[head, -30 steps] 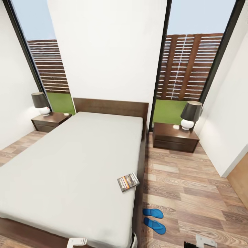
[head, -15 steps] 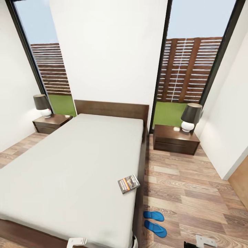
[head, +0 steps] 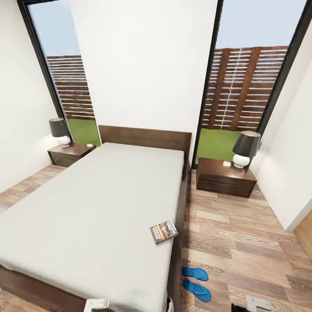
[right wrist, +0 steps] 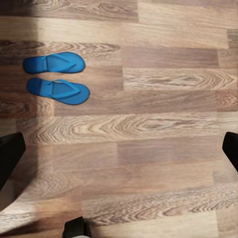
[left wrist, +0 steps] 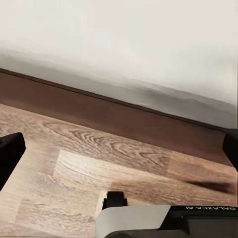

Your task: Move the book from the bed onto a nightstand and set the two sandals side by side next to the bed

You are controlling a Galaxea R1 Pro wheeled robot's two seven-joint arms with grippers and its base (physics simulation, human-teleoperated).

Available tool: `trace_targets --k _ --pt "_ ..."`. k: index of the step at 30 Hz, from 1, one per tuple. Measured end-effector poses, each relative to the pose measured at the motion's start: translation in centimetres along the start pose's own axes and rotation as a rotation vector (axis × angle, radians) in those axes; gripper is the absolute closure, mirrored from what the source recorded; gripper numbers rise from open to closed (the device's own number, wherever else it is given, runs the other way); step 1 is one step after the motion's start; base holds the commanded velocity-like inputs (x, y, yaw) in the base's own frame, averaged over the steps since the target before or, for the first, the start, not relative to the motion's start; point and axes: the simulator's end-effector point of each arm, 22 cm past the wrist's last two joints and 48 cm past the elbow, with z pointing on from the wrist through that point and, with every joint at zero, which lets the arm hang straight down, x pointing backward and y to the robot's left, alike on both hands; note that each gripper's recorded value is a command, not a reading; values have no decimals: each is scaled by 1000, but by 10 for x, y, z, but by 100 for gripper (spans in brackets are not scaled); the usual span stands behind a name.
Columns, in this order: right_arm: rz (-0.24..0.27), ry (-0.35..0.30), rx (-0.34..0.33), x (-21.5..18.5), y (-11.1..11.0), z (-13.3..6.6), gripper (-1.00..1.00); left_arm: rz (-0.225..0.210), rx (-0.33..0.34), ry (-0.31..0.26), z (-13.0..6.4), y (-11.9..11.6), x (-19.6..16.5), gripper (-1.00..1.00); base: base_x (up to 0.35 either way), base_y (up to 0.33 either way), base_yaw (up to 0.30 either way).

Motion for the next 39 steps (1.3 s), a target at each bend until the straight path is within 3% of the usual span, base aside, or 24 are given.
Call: trace_targets --k 13,22,39 --pt "0 0 0 0 0 0 -100 1 1 0 0 0 0 -100 0 -263 232" --pt "1 0 0 0 0 0 -100 1 1 0 0 0 0 -100 9 -275 80" --pt "0 -1 1 -1 0 0 -100 1 0 0 0 0 0 -100 87 -51 128"
